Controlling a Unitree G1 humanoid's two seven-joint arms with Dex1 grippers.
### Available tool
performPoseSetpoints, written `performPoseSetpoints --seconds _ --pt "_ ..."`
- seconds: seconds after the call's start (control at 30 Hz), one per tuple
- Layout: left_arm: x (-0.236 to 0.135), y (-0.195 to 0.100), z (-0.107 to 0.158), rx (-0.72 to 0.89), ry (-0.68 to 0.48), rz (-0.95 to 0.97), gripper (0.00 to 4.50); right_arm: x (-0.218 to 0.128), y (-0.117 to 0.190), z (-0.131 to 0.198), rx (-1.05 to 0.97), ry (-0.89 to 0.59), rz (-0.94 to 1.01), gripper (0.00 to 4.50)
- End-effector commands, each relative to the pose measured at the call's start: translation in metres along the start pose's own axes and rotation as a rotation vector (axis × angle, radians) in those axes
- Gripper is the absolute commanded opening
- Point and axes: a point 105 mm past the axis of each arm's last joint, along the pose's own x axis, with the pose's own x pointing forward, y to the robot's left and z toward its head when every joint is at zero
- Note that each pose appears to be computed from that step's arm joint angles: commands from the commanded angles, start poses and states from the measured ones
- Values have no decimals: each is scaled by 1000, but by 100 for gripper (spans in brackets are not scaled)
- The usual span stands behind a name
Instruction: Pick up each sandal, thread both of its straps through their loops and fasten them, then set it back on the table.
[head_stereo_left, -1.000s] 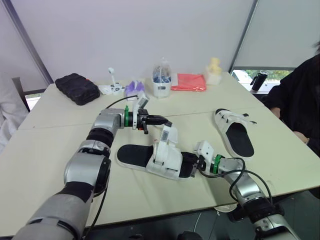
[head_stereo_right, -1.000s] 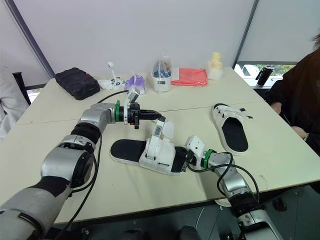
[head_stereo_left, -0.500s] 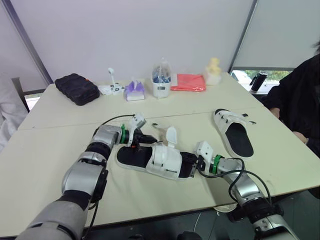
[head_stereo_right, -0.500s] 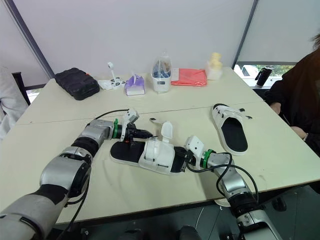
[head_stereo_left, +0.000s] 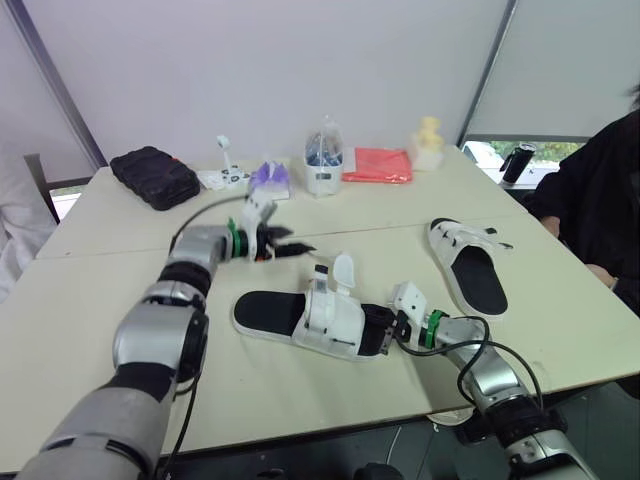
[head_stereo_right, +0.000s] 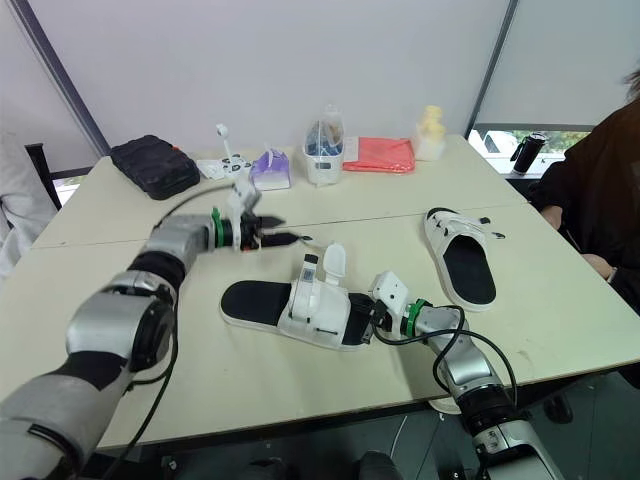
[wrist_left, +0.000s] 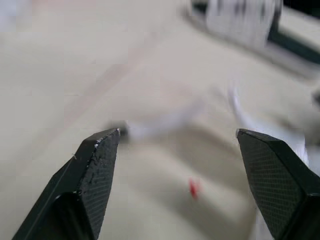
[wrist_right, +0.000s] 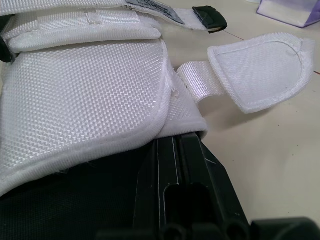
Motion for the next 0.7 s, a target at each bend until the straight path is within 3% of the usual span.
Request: performPoseSetpoints --seconds 0.03,0.2,0.4,0.7 --pt "17 -18 35 -22 -135 -81 388 1 21 -41 75 148 52 0" --pt "48 -34 11 -54 -25 -56 388 5 23 -39 73 141 56 0" --pt "56 -38 -26 -138 155 -20 388 6 25 -40 74 138 51 0" --pt "45 -36 -25 -105 209 -62 388 5 25 -41 85 134 28 0"
